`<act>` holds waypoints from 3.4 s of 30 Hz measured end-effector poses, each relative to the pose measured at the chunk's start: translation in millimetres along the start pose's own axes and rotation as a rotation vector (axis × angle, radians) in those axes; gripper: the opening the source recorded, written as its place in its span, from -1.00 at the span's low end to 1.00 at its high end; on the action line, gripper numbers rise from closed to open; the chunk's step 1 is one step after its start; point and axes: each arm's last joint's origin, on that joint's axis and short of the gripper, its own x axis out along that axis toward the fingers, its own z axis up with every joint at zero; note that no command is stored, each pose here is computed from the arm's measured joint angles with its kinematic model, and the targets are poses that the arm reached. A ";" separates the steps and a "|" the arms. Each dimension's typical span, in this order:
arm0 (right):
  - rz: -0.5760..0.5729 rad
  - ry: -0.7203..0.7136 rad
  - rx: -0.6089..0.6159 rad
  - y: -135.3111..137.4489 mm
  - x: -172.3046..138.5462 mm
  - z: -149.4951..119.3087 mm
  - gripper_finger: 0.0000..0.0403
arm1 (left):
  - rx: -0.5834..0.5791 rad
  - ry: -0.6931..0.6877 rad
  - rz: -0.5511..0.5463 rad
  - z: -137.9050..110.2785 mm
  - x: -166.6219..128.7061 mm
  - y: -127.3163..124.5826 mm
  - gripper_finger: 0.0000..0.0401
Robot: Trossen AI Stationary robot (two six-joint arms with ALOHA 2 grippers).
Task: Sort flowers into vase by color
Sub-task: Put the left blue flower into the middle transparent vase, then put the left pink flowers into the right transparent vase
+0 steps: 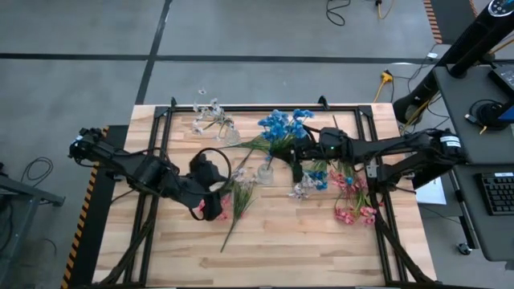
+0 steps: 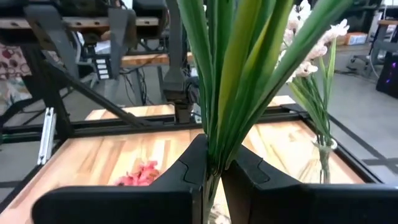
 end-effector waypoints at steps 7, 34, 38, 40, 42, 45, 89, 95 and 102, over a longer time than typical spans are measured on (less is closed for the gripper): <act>-0.014 0.016 -0.012 -1.5 9.7 -10.4 -0.87 | -0.069 0.043 0.034 -5.3 1.2 2.2 -0.19; -0.076 0.076 -0.036 -6.3 17.4 -24.9 -0.76 | -0.057 0.013 0.079 -6.8 3.3 2.6 -0.19; -0.076 0.080 -0.029 -6.3 17.4 -25.2 -0.61 | -0.057 0.013 0.079 -6.8 3.3 2.6 -0.19; -0.076 0.080 -0.029 -6.3 17.4 -25.3 -0.53 | -0.056 0.014 0.081 -7.0 3.9 2.4 -0.19; -0.076 0.086 -0.028 -6.3 17.3 -25.8 -0.47 | -0.055 0.015 0.081 -7.1 4.2 2.2 -0.19; -0.076 0.095 -0.028 -6.3 17.1 -26.5 -0.39 | -0.055 0.015 0.081 -7.1 4.2 2.2 -0.19; -0.086 0.211 0.077 1.3 -41.1 7.2 0.26 | -0.037 0.018 0.115 -13.2 9.5 3.9 -0.19; -0.104 0.298 0.164 3.1 -58.9 7.0 0.26 | -0.019 0.161 0.034 -29.5 19.6 3.4 -0.19; -0.151 0.504 0.265 4.5 -79.6 -6.2 0.26 | -0.028 0.240 0.049 -49.6 33.6 7.1 -0.19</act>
